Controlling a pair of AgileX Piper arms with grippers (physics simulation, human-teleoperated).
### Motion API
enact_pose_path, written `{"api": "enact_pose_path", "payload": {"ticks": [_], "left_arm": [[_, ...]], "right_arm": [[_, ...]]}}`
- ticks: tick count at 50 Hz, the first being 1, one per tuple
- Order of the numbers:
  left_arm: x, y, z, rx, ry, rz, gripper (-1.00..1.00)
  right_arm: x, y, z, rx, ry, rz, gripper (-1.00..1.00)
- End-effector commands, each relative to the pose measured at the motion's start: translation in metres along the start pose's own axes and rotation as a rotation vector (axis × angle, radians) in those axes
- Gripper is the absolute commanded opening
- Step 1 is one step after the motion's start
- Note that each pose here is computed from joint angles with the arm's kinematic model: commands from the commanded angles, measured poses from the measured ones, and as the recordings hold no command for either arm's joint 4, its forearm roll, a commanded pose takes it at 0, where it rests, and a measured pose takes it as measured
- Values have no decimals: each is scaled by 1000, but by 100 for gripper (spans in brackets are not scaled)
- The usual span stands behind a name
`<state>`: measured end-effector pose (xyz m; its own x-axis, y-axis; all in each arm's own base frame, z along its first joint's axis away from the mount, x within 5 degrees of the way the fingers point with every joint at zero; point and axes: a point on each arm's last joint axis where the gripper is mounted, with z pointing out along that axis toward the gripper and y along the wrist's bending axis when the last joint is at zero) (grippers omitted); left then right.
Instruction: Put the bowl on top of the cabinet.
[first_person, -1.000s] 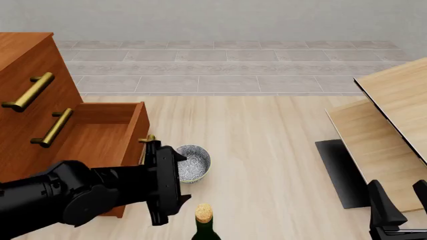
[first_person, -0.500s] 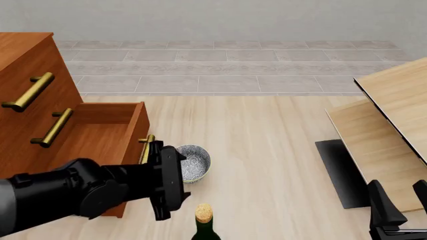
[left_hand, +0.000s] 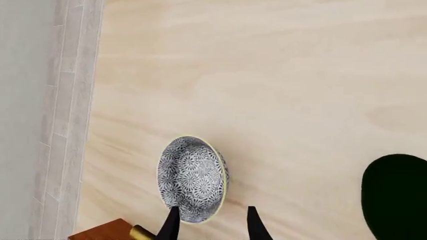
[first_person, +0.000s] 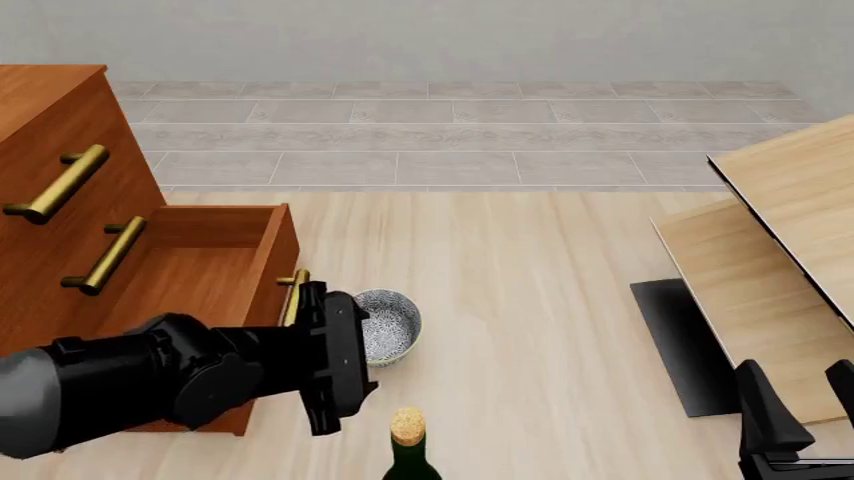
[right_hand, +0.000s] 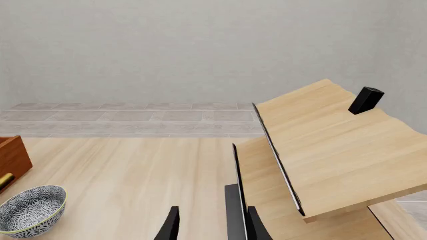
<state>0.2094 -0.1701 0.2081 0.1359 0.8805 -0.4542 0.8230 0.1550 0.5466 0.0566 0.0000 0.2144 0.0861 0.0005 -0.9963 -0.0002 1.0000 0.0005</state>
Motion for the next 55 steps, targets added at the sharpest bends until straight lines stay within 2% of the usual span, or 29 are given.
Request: {"api": "enact_pose_path", "payload": {"ticks": [1, 24, 55], "left_arm": [[3, 2, 6, -3, 9, -3, 100], [7, 7, 18, -10, 23, -4, 100], [14, 7, 54, 4, 49, -4, 100]], "right_arm": [[0, 0, 0, 0, 0, 0, 100], [0, 0, 0, 0, 0, 0, 100], [0, 0, 0, 0, 0, 0, 100]]}}
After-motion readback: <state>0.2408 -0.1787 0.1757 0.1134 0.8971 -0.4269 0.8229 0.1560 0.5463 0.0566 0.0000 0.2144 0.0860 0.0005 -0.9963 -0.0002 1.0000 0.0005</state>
